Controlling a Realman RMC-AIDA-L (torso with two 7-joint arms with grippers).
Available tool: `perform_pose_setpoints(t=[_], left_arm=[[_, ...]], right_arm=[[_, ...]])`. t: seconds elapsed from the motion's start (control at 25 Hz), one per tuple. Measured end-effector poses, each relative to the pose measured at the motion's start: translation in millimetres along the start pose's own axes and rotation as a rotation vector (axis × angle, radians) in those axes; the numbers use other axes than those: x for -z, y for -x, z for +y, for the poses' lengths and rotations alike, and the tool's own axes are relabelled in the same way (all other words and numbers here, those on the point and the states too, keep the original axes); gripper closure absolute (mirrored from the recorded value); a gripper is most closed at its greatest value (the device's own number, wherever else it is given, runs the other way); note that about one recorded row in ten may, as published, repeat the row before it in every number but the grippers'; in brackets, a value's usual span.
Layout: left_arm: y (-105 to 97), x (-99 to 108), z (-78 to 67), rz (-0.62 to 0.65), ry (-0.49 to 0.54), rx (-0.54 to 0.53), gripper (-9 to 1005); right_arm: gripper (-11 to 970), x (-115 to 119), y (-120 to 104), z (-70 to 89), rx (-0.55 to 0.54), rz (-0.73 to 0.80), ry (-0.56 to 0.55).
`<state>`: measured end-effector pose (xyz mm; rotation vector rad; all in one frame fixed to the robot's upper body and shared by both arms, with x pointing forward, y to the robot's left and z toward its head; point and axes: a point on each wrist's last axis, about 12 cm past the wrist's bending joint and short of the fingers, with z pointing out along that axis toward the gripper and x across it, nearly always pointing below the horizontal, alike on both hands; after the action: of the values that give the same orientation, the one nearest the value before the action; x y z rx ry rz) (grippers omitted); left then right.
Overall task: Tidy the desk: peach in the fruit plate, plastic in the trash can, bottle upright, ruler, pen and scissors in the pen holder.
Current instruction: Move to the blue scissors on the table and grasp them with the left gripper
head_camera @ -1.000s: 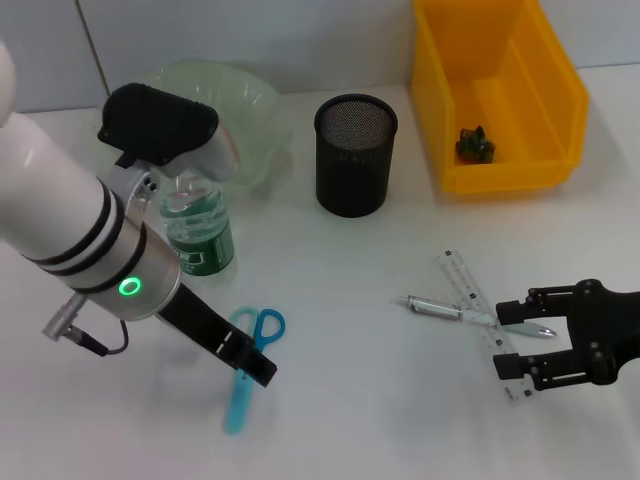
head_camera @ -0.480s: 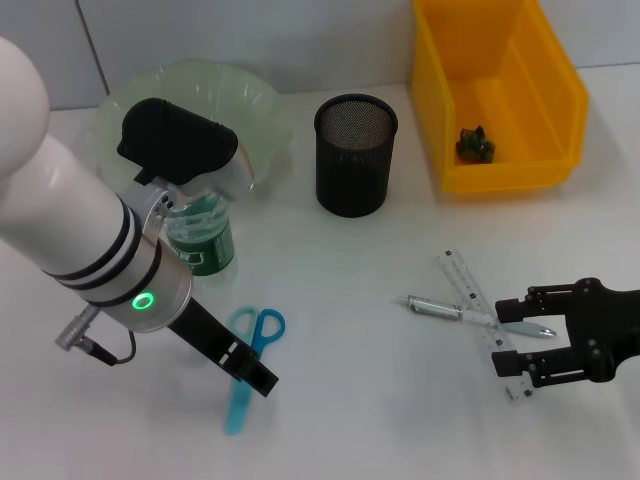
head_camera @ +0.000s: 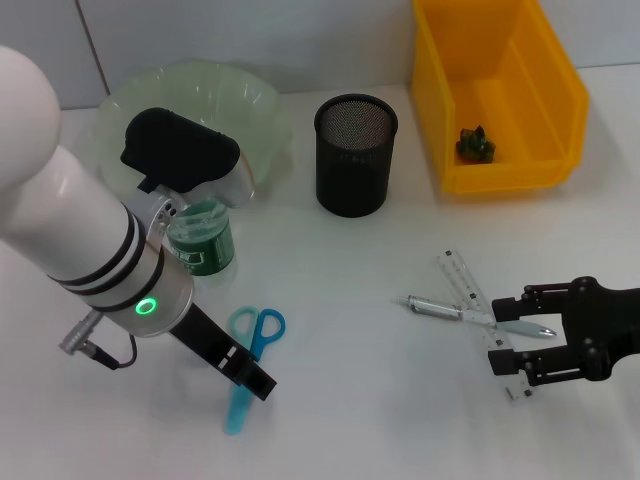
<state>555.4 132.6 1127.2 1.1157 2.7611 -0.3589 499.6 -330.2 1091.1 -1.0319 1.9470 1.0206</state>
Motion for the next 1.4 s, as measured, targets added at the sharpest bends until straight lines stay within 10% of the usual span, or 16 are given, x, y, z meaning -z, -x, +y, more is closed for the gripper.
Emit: perform_pose_setpoints(t=[1.4], left_arm=[[-0.9,-8.0,-4.5,0.021,0.005,-0.026,198]], right_arm=[[269,-1.3,-0.6,0.3,-0.006,-0.001,0.006]])
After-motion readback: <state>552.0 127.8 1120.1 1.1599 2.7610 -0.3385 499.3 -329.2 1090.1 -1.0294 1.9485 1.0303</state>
